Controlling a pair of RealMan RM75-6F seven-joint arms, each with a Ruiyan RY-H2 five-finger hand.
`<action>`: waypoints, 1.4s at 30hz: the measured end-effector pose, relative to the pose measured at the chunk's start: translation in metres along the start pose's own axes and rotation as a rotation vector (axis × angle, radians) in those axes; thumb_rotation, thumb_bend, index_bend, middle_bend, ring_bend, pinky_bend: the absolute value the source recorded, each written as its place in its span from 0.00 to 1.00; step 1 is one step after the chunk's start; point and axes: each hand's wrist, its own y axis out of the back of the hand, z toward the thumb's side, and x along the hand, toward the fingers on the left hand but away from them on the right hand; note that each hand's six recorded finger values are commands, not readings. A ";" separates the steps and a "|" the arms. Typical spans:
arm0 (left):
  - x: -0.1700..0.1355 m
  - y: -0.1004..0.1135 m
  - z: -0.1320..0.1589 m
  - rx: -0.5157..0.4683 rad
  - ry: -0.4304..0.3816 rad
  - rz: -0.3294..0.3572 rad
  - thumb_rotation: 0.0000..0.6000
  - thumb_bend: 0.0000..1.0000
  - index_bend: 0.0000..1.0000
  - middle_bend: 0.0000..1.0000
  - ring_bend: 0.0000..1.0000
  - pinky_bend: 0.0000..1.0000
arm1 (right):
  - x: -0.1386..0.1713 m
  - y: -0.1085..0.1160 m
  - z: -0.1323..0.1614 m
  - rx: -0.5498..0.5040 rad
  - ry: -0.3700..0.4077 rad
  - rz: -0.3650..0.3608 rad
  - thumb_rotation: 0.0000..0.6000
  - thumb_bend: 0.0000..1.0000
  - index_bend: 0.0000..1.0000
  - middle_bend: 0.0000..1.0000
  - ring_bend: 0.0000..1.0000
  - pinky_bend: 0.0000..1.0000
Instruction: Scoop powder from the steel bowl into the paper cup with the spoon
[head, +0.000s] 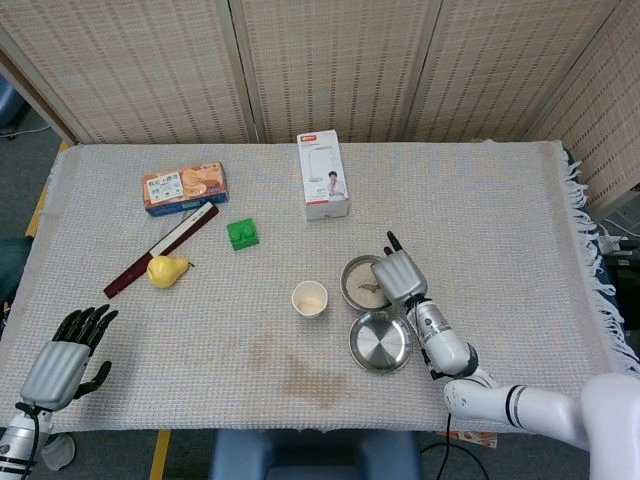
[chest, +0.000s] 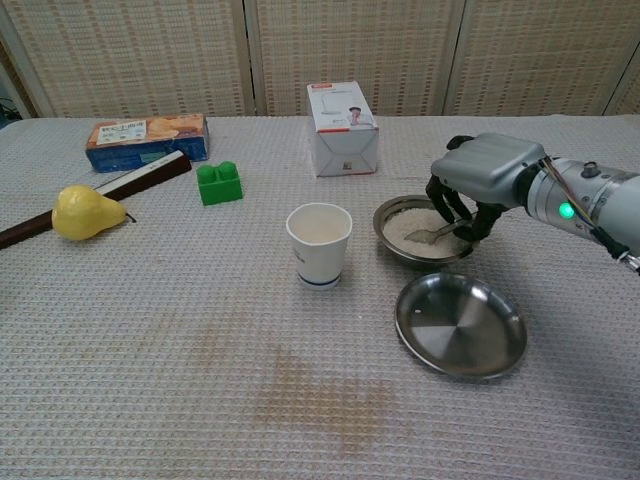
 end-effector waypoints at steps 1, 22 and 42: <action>0.000 0.000 0.000 -0.001 0.000 -0.001 1.00 0.42 0.00 0.00 0.00 0.07 | 0.000 0.000 -0.001 -0.024 -0.004 0.007 1.00 0.35 0.94 0.59 0.24 0.02; 0.002 -0.002 -0.001 0.000 0.007 -0.008 1.00 0.42 0.00 0.00 0.00 0.07 | -0.001 -0.005 -0.025 -0.390 -0.047 0.070 1.00 0.35 0.95 0.60 0.25 0.02; 0.002 -0.003 0.000 -0.001 0.004 -0.013 1.00 0.42 0.00 0.00 0.00 0.07 | -0.001 -0.005 -0.033 -0.472 -0.045 0.073 1.00 0.35 0.95 0.60 0.25 0.02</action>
